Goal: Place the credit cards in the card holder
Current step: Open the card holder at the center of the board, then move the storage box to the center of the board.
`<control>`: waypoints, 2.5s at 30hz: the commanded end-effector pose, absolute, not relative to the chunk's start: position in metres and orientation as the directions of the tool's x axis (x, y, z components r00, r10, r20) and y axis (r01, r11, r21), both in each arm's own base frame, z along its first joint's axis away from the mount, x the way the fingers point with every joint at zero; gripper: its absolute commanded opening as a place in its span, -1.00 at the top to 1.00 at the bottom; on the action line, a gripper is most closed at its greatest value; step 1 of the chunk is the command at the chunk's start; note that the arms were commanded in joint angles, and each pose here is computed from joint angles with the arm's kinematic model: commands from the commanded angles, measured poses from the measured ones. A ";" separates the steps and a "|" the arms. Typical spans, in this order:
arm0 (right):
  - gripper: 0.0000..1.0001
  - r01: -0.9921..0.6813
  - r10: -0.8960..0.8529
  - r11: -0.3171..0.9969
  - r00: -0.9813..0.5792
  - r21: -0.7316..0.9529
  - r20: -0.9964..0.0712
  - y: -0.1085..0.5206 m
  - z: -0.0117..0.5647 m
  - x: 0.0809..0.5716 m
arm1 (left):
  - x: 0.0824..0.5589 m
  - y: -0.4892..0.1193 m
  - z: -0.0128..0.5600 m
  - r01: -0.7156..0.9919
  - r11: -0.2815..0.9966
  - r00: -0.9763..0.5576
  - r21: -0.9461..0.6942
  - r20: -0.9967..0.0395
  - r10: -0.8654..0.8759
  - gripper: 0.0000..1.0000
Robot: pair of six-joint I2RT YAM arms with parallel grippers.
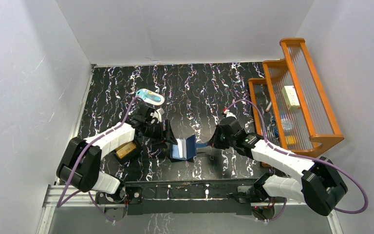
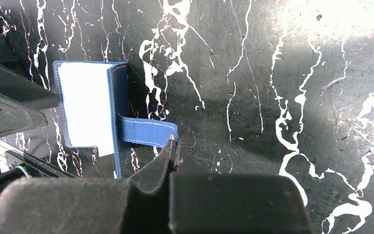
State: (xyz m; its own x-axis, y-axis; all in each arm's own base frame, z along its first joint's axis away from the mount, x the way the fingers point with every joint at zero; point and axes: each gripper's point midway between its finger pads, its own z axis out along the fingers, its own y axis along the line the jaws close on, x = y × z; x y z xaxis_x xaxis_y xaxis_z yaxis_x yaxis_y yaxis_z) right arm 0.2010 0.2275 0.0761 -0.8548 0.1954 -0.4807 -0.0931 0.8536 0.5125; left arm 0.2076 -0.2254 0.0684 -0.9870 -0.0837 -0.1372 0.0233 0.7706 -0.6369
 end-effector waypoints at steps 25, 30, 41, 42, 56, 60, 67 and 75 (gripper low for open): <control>0.37 -0.094 0.209 0.857 -0.835 0.507 -0.508 0.223 0.102 0.208 | 0.207 -0.252 0.083 0.071 0.660 -0.981 -0.748 -0.170 -0.088 1.00; 0.11 -0.157 0.215 0.806 -0.821 0.570 -0.530 0.240 0.139 0.213 | 0.210 -0.245 0.081 0.054 0.704 -0.978 -0.708 -0.180 -0.106 1.00; -0.13 -0.270 0.195 0.718 -0.807 0.642 -0.558 0.285 0.181 0.228 | 0.241 -0.196 0.122 -0.023 0.808 -0.922 -0.589 -0.300 -0.244 1.00; -0.14 -0.280 0.195 0.711 -0.803 0.645 -0.563 0.289 0.183 0.229 | 0.244 -0.191 0.127 -0.035 0.801 -0.916 -0.598 -0.302 -0.265 1.00; -0.19 -0.480 0.028 0.609 -0.783 0.632 -0.621 0.409 0.169 0.211 | 0.280 -0.059 0.226 -0.283 0.889 -0.657 -0.360 -0.602 -0.453 1.00; -0.20 -0.563 -0.008 0.557 -0.738 0.610 -0.675 0.456 0.175 0.202 | 0.270 -0.025 0.241 -0.377 0.880 -0.551 -0.289 -0.694 -0.464 1.00; -0.19 -0.605 -0.082 0.532 -0.733 0.592 -0.675 0.524 0.145 0.192 | 0.254 0.006 0.270 -0.438 0.867 -0.421 -0.237 -0.798 -0.431 1.00; -0.19 -0.638 -0.142 0.550 -0.707 0.539 -0.692 0.557 0.121 0.199 | 0.249 0.009 0.267 -0.438 0.873 -0.428 -0.217 -0.803 -0.414 1.00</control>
